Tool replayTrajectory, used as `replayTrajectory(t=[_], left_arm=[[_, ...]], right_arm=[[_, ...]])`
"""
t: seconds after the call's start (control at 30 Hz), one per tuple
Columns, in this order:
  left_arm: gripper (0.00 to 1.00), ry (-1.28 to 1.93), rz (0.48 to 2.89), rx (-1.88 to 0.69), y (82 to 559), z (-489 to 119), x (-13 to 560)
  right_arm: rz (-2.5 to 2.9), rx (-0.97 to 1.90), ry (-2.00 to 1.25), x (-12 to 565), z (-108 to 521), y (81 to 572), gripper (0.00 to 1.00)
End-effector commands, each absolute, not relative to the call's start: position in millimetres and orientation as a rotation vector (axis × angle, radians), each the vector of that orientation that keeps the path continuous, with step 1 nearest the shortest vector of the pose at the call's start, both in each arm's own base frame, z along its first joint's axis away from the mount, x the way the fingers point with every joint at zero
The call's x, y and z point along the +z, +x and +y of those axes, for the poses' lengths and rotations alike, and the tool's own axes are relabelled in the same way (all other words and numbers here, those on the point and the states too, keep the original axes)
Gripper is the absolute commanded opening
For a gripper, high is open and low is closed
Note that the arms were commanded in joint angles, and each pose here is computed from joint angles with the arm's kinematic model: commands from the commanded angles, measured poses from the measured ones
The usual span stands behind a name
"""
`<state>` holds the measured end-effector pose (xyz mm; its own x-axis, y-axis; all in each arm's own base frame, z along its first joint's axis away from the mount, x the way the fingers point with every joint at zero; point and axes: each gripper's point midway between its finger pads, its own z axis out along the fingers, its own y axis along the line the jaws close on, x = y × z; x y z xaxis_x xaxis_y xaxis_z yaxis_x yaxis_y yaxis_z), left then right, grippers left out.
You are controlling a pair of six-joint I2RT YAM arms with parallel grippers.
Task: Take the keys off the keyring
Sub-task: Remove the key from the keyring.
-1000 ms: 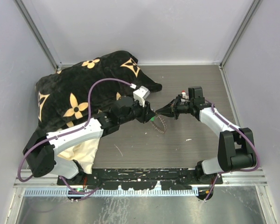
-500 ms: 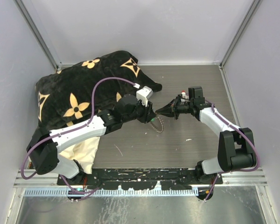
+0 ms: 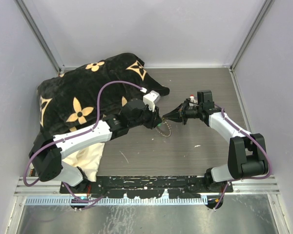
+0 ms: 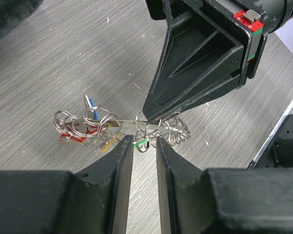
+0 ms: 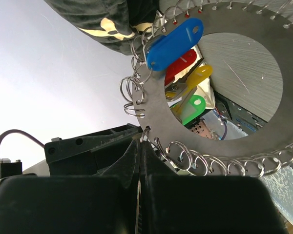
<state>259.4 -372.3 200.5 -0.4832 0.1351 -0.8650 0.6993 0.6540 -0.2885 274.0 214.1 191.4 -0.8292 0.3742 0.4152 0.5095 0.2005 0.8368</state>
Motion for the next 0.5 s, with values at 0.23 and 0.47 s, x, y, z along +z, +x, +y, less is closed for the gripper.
replayTrajectory(t=[0.23, 0.47], left_arm=[[0.04, 0.623, 1.935, -0.798, 267.7, -376.5, 223.5], [0.00, 0.621, 1.955, -0.764, 268.3, -371.1, 216.5]], right_arm=[[-2.316, -1.797, -0.779, 212.7, 215.2, 271.6, 0.01], [-2.311, -1.817, -0.756, 216.2, 215.2, 269.8, 0.01]])
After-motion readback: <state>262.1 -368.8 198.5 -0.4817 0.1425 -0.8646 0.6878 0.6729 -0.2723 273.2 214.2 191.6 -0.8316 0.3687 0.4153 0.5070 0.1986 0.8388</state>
